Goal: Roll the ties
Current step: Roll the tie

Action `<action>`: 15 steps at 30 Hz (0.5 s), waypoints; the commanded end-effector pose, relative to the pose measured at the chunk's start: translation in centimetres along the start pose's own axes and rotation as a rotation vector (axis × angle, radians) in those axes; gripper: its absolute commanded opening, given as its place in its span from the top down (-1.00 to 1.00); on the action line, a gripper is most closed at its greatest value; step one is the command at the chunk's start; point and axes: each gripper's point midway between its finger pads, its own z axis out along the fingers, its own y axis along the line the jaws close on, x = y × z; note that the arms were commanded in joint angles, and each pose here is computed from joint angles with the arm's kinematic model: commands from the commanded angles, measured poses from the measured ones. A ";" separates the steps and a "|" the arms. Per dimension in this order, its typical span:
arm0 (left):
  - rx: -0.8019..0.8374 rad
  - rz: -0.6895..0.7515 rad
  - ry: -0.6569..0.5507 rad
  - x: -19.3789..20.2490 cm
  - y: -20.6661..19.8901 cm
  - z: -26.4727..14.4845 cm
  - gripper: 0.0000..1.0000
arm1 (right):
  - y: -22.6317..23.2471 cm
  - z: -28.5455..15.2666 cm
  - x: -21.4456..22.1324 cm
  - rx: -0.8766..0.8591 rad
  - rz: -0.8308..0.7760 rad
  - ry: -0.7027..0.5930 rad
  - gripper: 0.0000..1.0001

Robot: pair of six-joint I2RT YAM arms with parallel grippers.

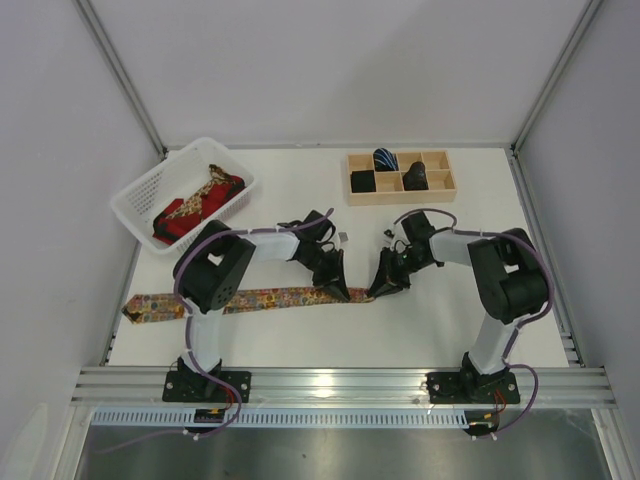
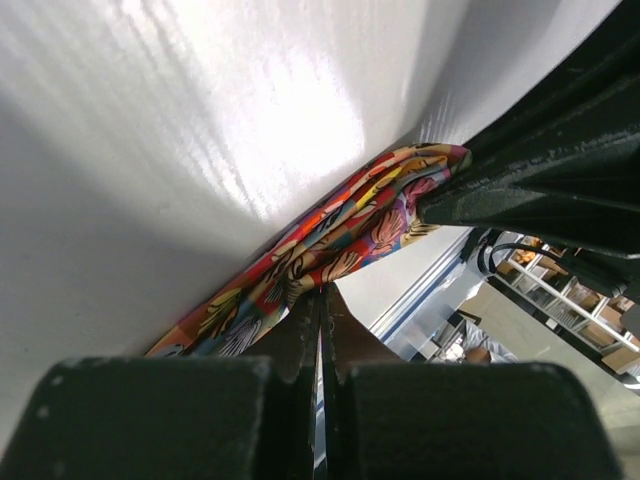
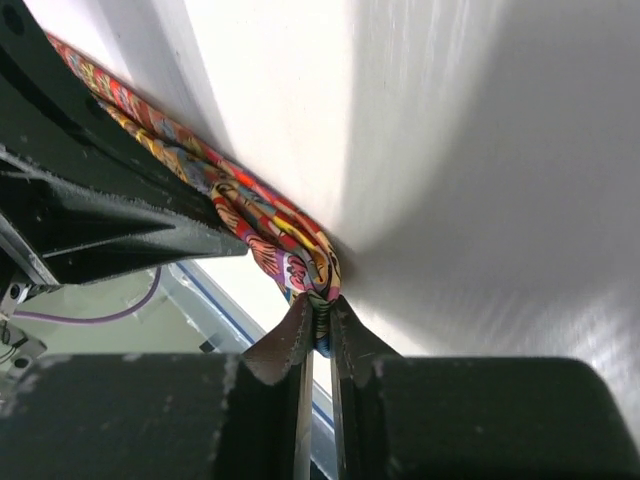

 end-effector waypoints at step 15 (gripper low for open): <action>-0.014 0.052 0.023 -1.0 -1.2 2.3 0.98 | 4.1 -3.3 -0.4 0.109 -0.043 -0.041 1.00</action>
